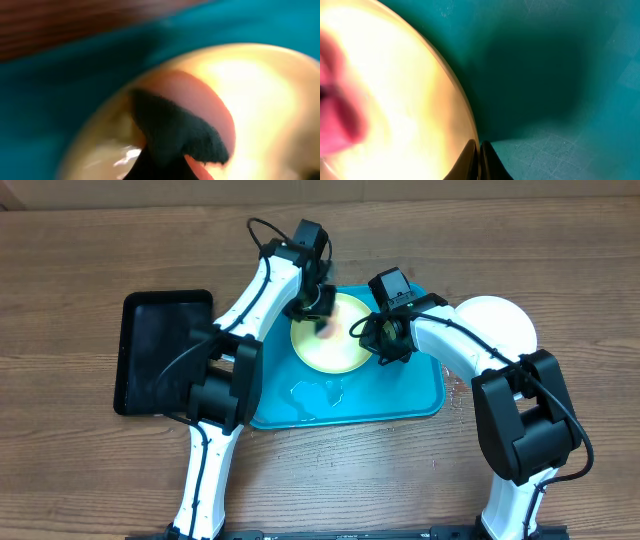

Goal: Clean dirty plates on tray and stack at the side

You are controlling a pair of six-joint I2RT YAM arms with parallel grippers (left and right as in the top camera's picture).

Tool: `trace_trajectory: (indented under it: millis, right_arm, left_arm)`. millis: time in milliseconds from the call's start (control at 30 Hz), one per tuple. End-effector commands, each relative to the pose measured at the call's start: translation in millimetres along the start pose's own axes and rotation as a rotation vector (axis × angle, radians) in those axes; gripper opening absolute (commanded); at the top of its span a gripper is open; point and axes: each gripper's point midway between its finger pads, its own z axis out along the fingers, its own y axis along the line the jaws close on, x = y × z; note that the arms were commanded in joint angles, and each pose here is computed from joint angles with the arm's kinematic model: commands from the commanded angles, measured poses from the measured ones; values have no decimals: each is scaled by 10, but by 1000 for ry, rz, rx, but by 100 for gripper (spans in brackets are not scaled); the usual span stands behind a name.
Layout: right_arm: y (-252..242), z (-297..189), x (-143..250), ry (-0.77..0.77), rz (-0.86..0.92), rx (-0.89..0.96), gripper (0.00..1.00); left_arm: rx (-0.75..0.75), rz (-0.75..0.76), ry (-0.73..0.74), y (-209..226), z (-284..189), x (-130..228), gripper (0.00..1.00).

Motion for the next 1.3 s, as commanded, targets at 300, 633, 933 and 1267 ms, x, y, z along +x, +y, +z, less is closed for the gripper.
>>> trace_trajectory:
  millis: [300, 633, 933, 1267]
  right_arm:
    - [52, 16, 93, 55, -93, -40, 4]
    - [17, -768, -129, -160, -210, 25, 4]
    - [-192, -1776, -202, -625, -352, 436, 4]
    - [122, -2453, 205, -1048, -508, 658, 4]
  left_arm:
    - [-384, -239, -133, 864, -1358, -245, 4]
    - [-234, -160, -116, 581, -1594, -195, 4]
    - [-224, -156, -91, 550, -1487, -172, 4]
    - [-212, -156, -92, 532, -1473, -181, 4]
